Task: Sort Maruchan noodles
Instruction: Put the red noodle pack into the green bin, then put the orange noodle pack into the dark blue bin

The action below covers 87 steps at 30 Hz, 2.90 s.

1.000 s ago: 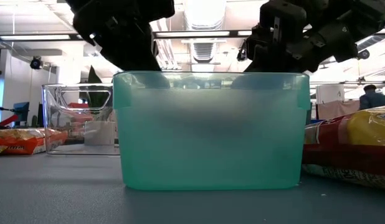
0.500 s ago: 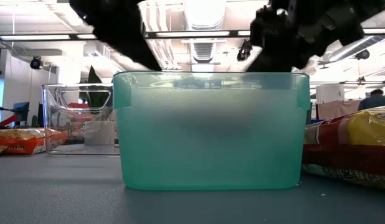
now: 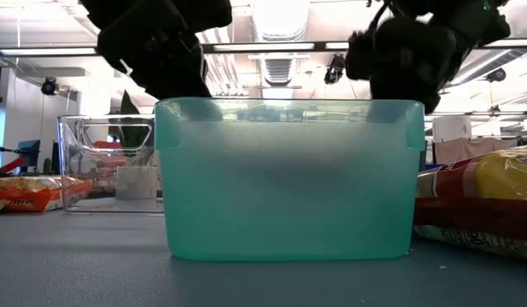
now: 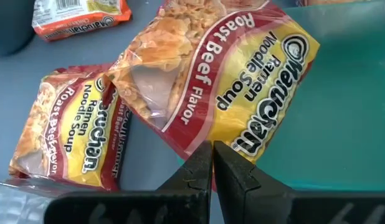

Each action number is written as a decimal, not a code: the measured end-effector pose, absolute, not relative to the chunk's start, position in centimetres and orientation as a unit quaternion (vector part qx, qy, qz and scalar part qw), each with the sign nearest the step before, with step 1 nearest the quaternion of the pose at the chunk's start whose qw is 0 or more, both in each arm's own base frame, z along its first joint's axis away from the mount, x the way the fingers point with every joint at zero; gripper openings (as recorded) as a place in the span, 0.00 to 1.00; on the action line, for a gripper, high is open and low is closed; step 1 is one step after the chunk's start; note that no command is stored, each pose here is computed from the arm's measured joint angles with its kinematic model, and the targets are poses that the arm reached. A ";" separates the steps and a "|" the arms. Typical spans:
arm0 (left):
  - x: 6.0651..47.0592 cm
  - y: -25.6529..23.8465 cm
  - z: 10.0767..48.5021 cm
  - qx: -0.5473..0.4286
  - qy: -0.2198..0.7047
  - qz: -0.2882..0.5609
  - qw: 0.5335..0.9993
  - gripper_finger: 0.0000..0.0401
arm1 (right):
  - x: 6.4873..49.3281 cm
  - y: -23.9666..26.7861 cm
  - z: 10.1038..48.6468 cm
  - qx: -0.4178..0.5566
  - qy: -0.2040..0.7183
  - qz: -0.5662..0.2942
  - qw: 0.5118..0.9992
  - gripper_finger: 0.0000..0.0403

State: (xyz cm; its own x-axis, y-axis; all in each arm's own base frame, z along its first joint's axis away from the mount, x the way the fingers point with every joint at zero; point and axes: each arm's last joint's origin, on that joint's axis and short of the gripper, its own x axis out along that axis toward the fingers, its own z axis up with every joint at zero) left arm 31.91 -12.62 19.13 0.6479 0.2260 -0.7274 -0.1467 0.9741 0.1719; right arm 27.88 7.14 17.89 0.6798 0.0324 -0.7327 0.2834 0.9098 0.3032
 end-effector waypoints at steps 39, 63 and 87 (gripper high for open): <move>30.8 -16.0 18.3 -0.035 0.428 0.020 0.903 0.00 | 31.4 13.2 20.5 0.146 0.407 -0.010 0.901 0.02; 30.1 -16.2 19.3 -0.005 0.405 0.040 0.913 0.00 | 31.0 13.8 23.6 0.019 0.467 -0.073 0.881 0.02; 35.7 -4.6 24.5 0.040 0.351 0.154 0.923 0.00 | 24.5 1.6 20.5 0.025 0.357 -0.107 0.927 0.02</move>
State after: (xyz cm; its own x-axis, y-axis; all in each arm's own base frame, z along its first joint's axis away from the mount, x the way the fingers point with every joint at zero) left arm 35.68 -4.56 24.46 0.7071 0.3113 -0.6349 -0.2557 0.9497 0.1808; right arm 24.51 1.63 20.47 0.7217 -0.1804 -0.6683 0.2157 0.9760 -0.0304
